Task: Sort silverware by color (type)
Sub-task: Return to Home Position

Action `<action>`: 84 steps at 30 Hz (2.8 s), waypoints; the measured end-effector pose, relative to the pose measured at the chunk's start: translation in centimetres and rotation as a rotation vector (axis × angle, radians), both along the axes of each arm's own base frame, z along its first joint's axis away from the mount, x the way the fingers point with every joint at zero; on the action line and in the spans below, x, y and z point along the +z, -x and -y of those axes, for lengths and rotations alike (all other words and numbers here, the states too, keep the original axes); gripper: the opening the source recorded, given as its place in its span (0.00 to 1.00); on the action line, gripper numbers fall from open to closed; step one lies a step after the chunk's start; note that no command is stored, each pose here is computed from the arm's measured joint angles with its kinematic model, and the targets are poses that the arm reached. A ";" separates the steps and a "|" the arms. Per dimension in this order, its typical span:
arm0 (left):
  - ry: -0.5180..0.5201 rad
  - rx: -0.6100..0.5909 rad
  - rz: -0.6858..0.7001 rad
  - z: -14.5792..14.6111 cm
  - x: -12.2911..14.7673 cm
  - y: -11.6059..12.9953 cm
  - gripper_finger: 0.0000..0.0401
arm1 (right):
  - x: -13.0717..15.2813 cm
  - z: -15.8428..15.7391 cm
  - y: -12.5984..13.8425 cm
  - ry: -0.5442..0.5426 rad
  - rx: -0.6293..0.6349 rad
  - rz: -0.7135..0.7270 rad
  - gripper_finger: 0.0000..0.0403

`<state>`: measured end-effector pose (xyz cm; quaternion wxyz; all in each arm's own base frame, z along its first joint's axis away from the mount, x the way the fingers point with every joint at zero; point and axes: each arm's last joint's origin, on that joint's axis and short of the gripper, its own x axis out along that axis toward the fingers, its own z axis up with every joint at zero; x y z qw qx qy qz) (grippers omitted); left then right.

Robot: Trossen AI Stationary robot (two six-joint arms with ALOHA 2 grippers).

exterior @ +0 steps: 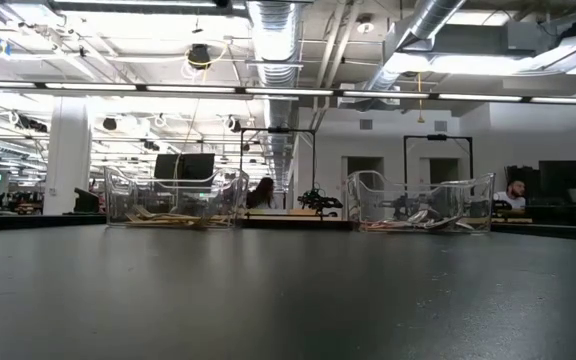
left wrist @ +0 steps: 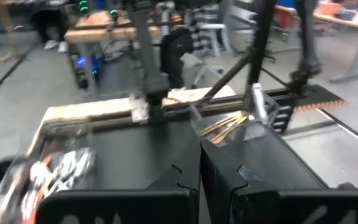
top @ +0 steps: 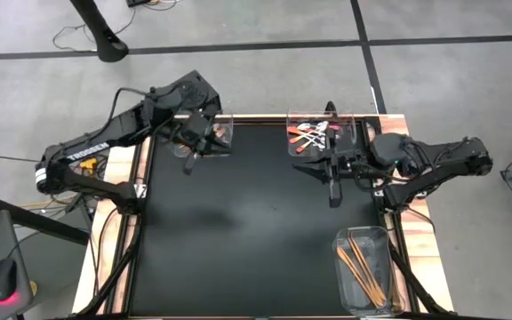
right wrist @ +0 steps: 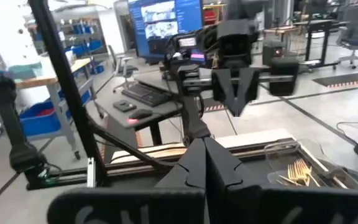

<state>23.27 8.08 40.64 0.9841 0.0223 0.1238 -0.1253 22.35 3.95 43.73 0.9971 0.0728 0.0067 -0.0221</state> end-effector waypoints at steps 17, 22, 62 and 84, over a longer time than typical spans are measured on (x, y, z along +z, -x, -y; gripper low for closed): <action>0.136 0.199 0.232 2.8 -12.4 6.8 0.00 | -8.6 1.2 3.1 -0.046 0.006 -0.076 0.03; 0.022 0.212 0.313 3.7 -11.8 8.2 0.00 | -9.7 0.8 4.8 0.040 0.087 -0.098 0.03; 0.107 0.146 0.373 6.2 -20.0 11.5 0.00 | -22.9 3.5 12.3 0.007 0.074 0.241 0.03; 0.169 0.350 0.333 6.8 -23.0 13.7 0.00 | -23.7 3.2 13.3 -0.025 0.186 0.176 0.03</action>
